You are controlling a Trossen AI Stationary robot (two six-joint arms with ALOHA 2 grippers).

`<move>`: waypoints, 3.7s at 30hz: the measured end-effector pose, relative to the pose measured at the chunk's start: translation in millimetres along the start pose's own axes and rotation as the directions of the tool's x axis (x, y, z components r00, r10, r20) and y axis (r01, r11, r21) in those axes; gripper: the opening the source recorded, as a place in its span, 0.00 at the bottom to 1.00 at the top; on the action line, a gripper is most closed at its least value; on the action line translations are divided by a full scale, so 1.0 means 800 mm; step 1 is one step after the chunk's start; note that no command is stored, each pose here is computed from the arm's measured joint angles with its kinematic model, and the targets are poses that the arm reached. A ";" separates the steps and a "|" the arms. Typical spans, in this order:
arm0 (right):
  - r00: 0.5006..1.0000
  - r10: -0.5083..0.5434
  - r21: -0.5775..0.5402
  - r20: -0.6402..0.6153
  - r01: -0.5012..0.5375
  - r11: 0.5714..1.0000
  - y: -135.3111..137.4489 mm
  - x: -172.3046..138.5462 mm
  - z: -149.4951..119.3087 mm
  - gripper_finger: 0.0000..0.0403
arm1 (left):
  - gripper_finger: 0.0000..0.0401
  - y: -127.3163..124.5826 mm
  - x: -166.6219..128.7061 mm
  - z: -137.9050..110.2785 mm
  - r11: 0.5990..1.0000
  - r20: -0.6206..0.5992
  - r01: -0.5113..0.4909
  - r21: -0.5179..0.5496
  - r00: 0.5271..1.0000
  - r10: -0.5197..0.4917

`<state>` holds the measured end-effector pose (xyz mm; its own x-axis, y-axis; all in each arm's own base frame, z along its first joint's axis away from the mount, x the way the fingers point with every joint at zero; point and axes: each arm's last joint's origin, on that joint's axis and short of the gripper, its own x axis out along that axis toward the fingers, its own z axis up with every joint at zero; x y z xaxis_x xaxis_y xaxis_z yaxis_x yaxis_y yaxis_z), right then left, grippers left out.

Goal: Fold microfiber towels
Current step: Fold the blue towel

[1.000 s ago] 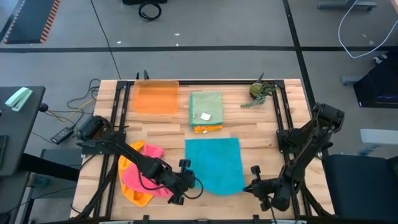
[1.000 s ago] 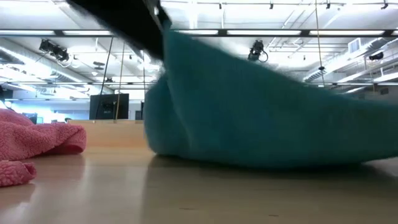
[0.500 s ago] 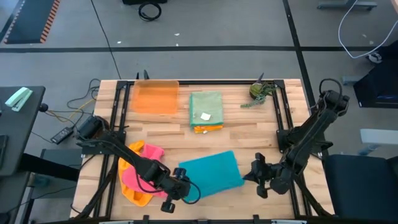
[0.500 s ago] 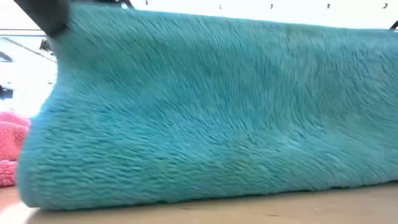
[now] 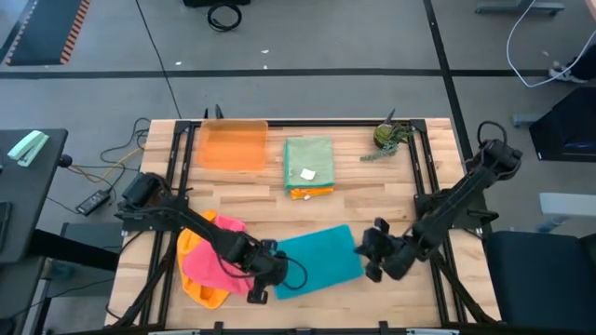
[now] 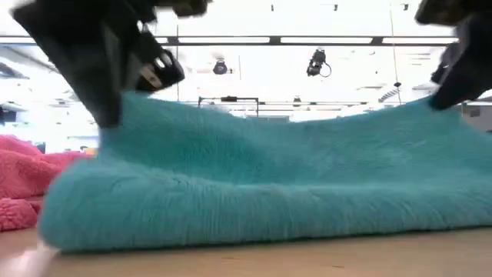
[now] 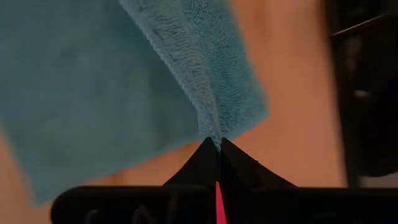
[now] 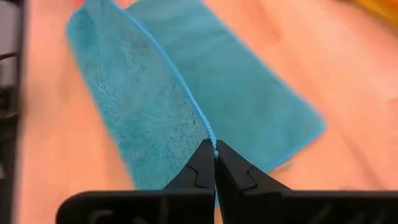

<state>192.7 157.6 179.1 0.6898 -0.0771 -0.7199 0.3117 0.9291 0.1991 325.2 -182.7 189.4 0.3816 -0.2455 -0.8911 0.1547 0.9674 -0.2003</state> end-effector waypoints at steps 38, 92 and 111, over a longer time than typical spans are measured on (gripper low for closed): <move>0.974 -0.225 -0.031 -0.022 0.224 0.974 -0.063 0.033 0.048 0.29 | 0.23 0.094 -0.012 -0.007 0.952 -0.231 -0.280 -0.121 0.941 0.247; 0.981 -0.159 -0.162 0.113 0.176 0.971 -0.041 -0.003 0.039 0.01 | 0.06 0.089 0.038 0.089 0.936 0.408 -0.229 0.267 0.907 0.106; 0.951 -0.003 -0.021 0.308 0.010 1.000 0.048 0.100 -0.054 0.01 | 0.02 0.108 0.079 0.027 0.959 0.374 -0.197 0.205 0.921 0.109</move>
<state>231.5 203.1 100.4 0.8568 -0.1873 -0.4804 0.3043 0.9358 0.1779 382.6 -116.2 124.8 0.7094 -0.1439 -0.6900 0.2605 0.9631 0.0670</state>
